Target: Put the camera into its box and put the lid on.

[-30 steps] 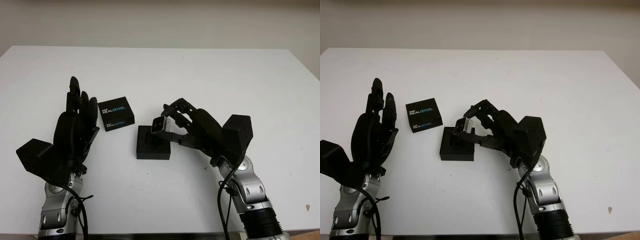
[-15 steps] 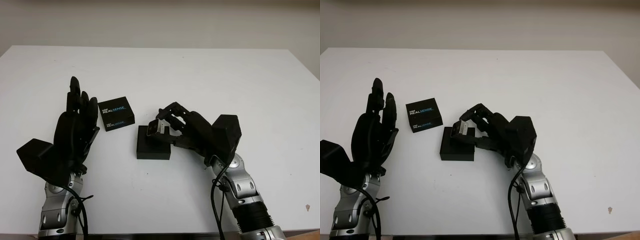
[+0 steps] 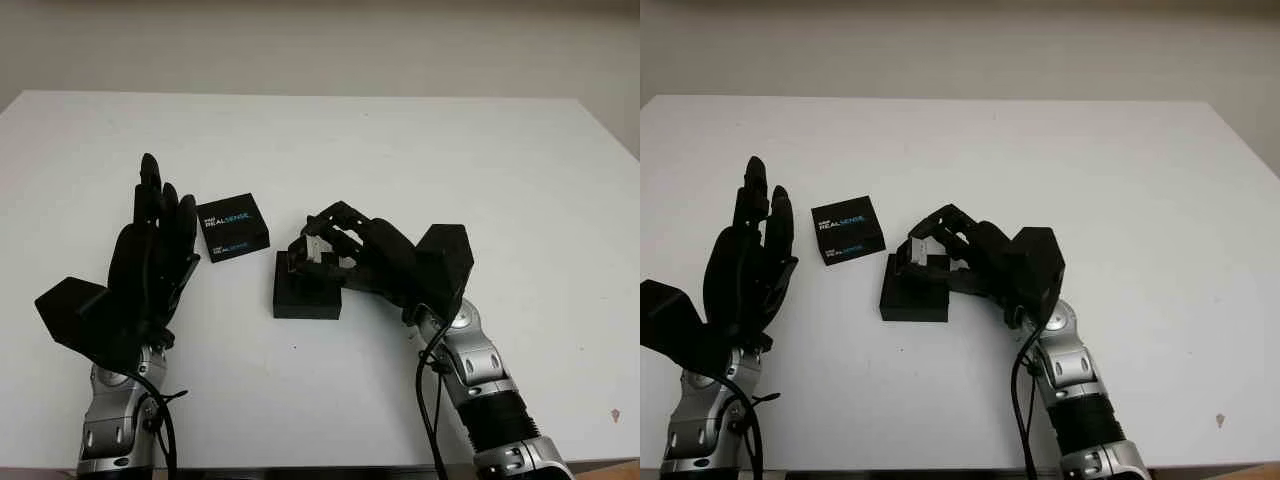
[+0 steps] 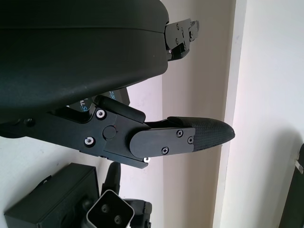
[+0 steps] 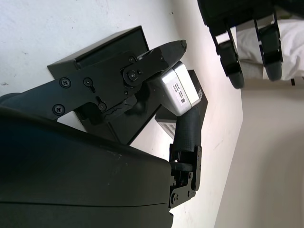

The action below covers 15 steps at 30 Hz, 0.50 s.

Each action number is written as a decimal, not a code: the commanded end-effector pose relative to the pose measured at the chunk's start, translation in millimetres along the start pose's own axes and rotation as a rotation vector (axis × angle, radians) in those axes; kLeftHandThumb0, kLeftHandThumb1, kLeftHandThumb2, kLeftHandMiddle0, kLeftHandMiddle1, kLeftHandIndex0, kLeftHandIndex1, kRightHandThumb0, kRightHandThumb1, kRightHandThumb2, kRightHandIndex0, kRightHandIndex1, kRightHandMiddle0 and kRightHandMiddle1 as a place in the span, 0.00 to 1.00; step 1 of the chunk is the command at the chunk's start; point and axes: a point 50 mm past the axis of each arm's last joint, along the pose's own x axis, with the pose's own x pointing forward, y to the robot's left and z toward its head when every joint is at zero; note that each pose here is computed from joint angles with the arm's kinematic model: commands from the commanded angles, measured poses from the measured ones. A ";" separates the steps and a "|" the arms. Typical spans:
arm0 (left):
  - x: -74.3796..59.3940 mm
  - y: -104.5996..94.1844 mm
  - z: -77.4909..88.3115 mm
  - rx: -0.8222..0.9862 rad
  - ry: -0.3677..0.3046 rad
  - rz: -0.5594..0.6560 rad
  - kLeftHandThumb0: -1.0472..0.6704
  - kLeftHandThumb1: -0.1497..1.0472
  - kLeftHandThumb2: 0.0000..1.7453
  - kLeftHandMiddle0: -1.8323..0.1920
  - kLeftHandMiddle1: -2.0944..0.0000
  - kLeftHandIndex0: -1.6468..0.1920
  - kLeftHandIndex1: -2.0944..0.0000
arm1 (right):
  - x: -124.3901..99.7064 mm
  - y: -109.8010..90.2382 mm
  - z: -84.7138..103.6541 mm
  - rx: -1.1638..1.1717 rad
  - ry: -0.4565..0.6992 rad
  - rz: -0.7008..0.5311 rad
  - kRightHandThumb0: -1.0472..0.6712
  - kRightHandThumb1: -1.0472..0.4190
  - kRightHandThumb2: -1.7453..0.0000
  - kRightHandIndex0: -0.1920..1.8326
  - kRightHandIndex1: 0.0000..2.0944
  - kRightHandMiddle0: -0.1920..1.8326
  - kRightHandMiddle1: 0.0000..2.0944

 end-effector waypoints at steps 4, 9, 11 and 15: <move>-1.3 -0.7 -1.7 -0.001 0.005 0.002 0.20 1.00 0.26 1.00 1.00 1.00 1.00 | 2.2 0.7 3.6 -0.033 -0.022 0.024 0.36 0.05 0.97 0.18 0.04 0.24 0.82; -1.2 -0.2 -1.5 -0.001 0.006 -0.001 0.20 1.00 0.26 1.00 1.00 1.00 1.00 | 0.5 1.0 1.2 -0.050 -0.019 0.038 0.36 0.04 0.97 0.18 0.04 0.23 0.81; -1.0 -0.6 -1.2 0.005 0.008 0.001 0.20 1.00 0.26 1.00 1.00 1.00 1.00 | -0.7 1.4 -0.2 -0.041 -0.005 0.038 0.36 0.04 0.97 0.18 0.04 0.23 0.81; -1.1 -1.3 -0.5 0.007 0.006 -0.003 0.20 1.00 0.27 1.00 1.00 1.00 1.00 | -4.7 2.7 -3.7 -0.039 0.011 0.038 0.37 0.04 0.97 0.18 0.04 0.23 0.81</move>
